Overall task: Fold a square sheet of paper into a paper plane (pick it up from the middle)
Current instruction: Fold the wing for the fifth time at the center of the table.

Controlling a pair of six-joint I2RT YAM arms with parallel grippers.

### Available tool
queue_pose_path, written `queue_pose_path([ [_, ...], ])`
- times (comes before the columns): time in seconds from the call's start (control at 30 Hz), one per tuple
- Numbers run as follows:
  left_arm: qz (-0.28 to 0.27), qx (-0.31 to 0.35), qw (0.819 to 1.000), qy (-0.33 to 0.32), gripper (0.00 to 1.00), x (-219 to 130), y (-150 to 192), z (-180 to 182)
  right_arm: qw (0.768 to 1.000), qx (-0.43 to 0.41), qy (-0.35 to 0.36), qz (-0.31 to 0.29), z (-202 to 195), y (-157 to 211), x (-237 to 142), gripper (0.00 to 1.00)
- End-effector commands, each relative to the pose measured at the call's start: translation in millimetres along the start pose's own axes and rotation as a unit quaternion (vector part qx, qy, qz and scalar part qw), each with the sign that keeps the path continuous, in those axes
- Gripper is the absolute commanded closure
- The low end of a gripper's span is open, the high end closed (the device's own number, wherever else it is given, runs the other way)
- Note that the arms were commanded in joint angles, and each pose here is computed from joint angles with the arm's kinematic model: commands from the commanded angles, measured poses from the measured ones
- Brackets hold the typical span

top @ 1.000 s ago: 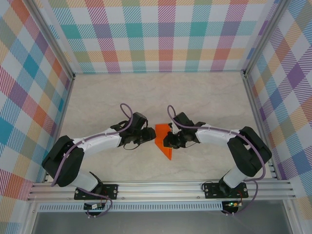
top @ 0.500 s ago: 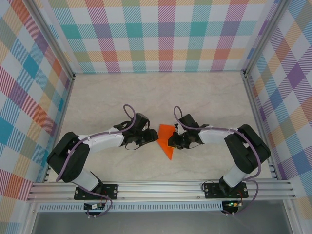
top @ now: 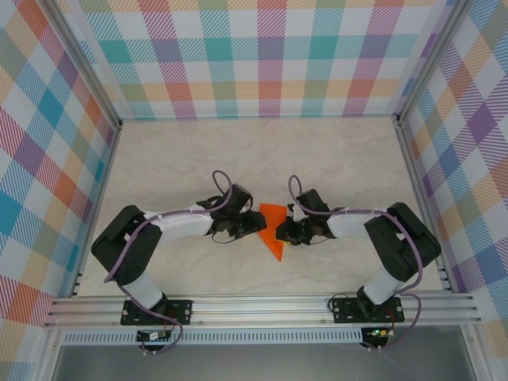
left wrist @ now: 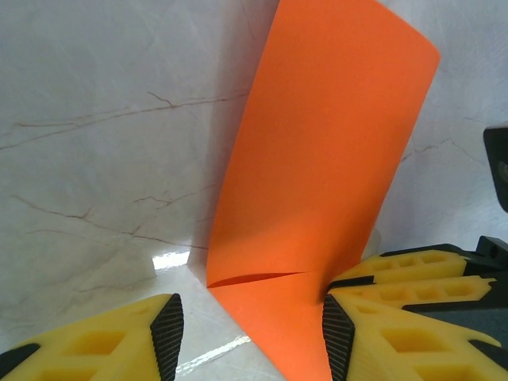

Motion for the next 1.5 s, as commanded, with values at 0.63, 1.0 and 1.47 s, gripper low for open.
queue_pose_path([
  [0.63, 0.018, -0.013, 0.999, 0.041, 0.62, 20.1, 2.2, -16.1, 1.000, 0.015, 0.012, -0.003, -12.0, 2.7, 1.5, 0.83],
  [1.0, 0.005, -0.002, 0.999, 0.046, 0.73, 21.0, -1.5, -18.0, 1.000, 0.015, 0.004, -0.009, -8.5, -0.2, -1.2, 0.82],
  [1.47, -0.028, -0.009, 0.999, 0.042, 0.98, 13.6, -2.9, -10.0, 0.997, -0.028, 0.048, -0.057, 1.5, -3.0, -27.9, 0.72],
])
Point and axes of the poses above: each hand's point on the last joint's axis, 136 mm out from that joint toward the fingers, its own x axis out along the fingers, its own z axis along the line the jaws close on, y = z × x, the point moved 5 cm from there along -x, back along the fingers, and after that the axes turned 7 degrees about -x, right-handed, at the moved point
